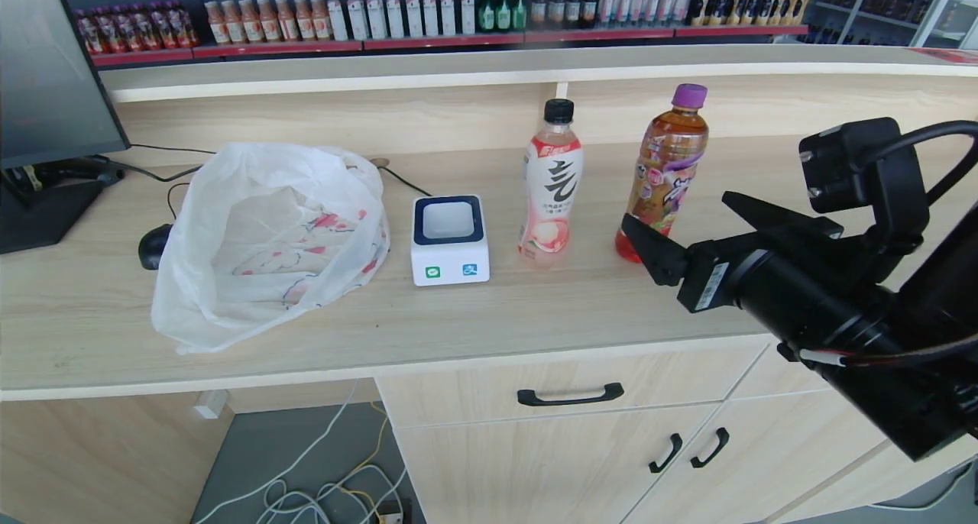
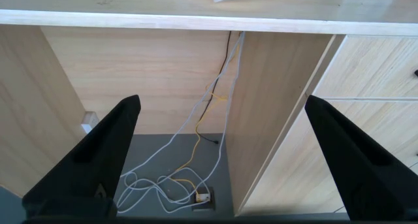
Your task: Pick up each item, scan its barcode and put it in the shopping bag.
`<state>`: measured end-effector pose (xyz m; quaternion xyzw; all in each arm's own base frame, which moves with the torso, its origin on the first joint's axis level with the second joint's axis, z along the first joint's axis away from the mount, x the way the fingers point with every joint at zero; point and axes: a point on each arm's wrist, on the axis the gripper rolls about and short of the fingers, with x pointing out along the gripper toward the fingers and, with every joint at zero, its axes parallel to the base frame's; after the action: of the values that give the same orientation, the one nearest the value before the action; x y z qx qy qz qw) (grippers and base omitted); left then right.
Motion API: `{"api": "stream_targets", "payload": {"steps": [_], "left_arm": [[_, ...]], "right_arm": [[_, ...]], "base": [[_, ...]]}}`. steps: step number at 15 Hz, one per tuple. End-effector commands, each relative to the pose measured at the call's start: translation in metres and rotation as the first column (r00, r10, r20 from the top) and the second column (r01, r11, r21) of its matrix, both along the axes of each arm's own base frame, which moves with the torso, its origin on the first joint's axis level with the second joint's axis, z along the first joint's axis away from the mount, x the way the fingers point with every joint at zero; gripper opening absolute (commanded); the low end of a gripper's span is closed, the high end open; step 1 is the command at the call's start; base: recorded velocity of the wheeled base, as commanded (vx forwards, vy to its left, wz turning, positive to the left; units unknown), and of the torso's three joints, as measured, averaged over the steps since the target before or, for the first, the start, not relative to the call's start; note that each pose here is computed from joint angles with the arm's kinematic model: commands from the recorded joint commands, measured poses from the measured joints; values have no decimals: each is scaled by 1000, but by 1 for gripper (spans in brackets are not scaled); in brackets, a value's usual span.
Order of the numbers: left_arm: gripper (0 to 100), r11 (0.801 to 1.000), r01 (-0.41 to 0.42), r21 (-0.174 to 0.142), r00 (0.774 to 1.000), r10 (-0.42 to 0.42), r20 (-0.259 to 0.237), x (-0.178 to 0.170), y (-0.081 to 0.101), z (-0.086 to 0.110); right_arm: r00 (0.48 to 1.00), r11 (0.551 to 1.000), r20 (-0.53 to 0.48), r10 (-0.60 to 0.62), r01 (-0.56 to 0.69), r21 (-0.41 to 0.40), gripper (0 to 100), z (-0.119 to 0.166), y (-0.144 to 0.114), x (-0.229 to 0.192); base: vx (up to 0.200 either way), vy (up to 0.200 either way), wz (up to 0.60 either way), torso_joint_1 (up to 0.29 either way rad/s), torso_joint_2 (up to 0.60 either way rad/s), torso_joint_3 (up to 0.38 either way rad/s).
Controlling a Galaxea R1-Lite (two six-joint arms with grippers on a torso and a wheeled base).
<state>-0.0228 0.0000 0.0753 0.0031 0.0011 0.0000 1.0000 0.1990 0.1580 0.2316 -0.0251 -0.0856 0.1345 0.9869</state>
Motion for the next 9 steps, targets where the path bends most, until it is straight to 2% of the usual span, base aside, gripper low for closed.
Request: {"api": "stream_targets", "payload": {"steps": [1, 4, 9], "left_arm": [[100, 1000, 0, 0, 1000, 0, -1, 0, 0, 0], [100, 1000, 0, 0, 1000, 0, 1, 0, 0, 0], [100, 1000, 0, 0, 1000, 0, 1, 0, 0, 0]], "right_arm": [[1000, 1000, -22, 5, -5, -22, 100, -15, 12, 12], [1000, 999, 31, 0, 1, -34, 100, -16, 23, 24], [1000, 998, 29, 11, -10, -58, 100, -26, 34, 31]], "base": [[0, 0, 0, 0, 0, 0], [0, 0, 0, 0, 0, 0], [0, 0, 0, 0, 0, 0]]}}
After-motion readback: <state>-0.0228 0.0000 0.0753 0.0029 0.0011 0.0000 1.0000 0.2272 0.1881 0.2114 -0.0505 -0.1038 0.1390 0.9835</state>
